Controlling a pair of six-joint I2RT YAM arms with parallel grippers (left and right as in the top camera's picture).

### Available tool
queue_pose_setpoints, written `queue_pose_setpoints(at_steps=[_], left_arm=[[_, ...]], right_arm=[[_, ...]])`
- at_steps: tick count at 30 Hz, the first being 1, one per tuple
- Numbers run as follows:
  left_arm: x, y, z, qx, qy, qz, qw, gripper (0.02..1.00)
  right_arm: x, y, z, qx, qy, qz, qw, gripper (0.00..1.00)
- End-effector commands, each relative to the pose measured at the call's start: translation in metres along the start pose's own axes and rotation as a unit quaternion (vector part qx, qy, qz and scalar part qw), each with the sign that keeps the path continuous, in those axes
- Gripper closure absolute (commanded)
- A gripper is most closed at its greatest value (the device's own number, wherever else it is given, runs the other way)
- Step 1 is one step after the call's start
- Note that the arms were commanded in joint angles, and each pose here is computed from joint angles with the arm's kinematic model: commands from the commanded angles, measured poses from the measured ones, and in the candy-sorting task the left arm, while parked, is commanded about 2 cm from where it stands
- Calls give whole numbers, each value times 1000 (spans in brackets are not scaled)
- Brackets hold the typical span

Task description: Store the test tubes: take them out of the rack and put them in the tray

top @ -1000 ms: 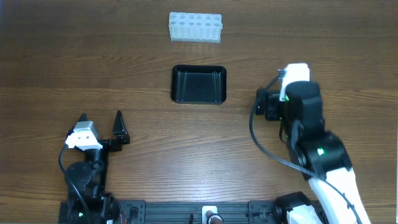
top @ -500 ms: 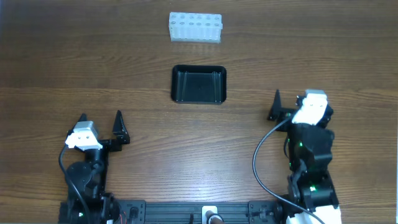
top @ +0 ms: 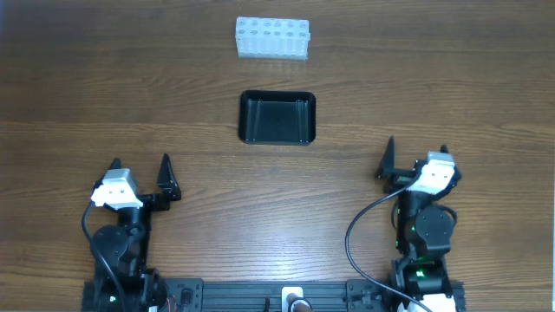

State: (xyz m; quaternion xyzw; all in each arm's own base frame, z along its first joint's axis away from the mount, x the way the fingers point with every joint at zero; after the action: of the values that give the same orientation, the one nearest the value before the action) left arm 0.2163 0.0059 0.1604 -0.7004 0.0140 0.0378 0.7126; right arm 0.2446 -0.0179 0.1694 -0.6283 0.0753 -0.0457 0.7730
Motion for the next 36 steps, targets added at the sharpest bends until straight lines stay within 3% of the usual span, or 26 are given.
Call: queue_pose_setpoints(at_steps=[1,13,22,36], left_arm=[[0,1,-1,9,4,0,1000,20],[0,1,-1,9,4,0,1000,20],[0,1,-1,9,4,0,1000,23],[0,2,-1,9,4,1,1000,20]], right_arm=[[-6,5,-4,-1,1,1,1000,9],[-23,25,-15,-9,18,45,999,9],[-29,5,-12,1,8,-4,1000,7],[-29,6,-11,1,4,-3,1000,9]])
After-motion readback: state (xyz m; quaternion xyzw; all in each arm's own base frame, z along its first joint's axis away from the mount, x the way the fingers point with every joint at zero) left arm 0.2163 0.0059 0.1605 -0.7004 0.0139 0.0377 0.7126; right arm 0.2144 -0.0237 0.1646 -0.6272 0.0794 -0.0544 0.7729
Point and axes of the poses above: each gripper's point midway between its finger pads, its own x axis out along the fingers, its own z axis along the line the jaws close on, y = z × x, the point moved 3 cm from there along -x, back along the fingers, and after that the axes turned 11 degrees about x, right-handed, at the moved point
